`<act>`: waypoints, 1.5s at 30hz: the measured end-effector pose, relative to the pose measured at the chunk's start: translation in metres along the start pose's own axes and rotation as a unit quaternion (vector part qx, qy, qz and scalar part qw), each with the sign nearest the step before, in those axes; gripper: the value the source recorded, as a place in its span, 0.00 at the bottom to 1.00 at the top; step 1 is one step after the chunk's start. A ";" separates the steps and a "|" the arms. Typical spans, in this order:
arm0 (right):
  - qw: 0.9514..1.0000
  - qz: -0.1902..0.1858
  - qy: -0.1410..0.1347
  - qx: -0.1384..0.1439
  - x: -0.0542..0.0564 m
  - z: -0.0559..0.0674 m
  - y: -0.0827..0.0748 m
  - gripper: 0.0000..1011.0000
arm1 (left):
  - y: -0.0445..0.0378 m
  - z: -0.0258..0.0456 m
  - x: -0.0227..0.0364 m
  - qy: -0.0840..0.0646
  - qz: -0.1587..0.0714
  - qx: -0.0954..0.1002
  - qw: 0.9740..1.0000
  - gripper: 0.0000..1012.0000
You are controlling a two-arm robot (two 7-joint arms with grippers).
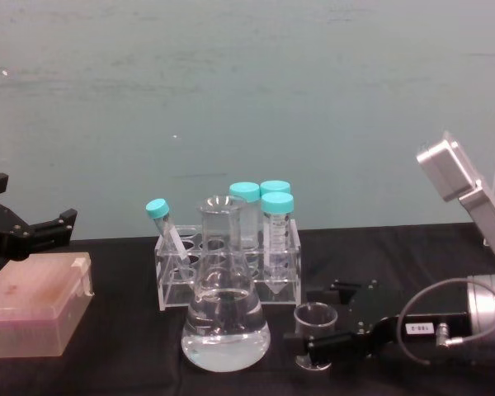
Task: Place the experimental apparatus aside using one hand.
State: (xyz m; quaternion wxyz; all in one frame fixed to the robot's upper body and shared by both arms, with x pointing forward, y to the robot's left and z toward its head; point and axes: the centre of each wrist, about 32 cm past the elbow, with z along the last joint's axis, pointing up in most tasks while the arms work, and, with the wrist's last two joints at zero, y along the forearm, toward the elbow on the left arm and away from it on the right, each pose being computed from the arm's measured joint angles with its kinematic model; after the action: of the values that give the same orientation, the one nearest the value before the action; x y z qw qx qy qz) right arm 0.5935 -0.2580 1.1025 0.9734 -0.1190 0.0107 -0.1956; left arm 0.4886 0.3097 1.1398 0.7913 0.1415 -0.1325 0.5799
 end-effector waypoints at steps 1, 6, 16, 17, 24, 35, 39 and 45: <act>1.000 0.000 0.000 0.000 0.000 0.000 0.000 0.99 | 0.0000 0.0000 0.0000 0.000 0.000 0.000 1.000 0.99; 1.000 0.000 0.000 0.000 0.000 0.000 0.000 0.99 | 0.0000 0.0000 0.0000 0.000 0.000 0.000 1.000 0.99; 1.000 -0.001 0.000 0.000 0.000 0.000 0.000 0.99 | 0.0000 0.0000 0.0000 0.000 0.000 0.000 1.000 0.99; 1.000 -0.001 0.000 0.000 0.000 0.000 0.000 0.99 | 0.0000 0.0000 0.0000 0.000 0.000 0.000 1.000 0.99; 1.000 -0.001 0.000 0.001 0.000 0.000 0.000 0.84 | 0.0000 0.0000 0.0000 0.000 0.000 0.000 1.000 0.99; 1.000 -0.001 0.000 0.001 0.000 0.000 0.000 0.53 | 0.0000 0.0000 0.0000 0.000 0.000 0.000 1.000 0.99; 1.000 -0.001 0.000 0.001 0.000 0.000 0.000 0.48 | 0.0000 0.0000 0.0000 0.000 0.000 0.000 1.000 0.99; 1.000 -0.001 0.000 0.001 0.000 0.000 0.000 0.48 | 0.0000 0.0000 0.0000 0.000 0.000 0.000 1.000 0.99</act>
State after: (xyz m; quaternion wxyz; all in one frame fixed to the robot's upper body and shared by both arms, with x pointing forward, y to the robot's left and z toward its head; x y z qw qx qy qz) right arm 0.5935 -0.2583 1.1026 0.9733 -0.1184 0.0101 -0.1962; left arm 0.4886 0.3097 1.1398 0.7913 0.1415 -0.1324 0.5799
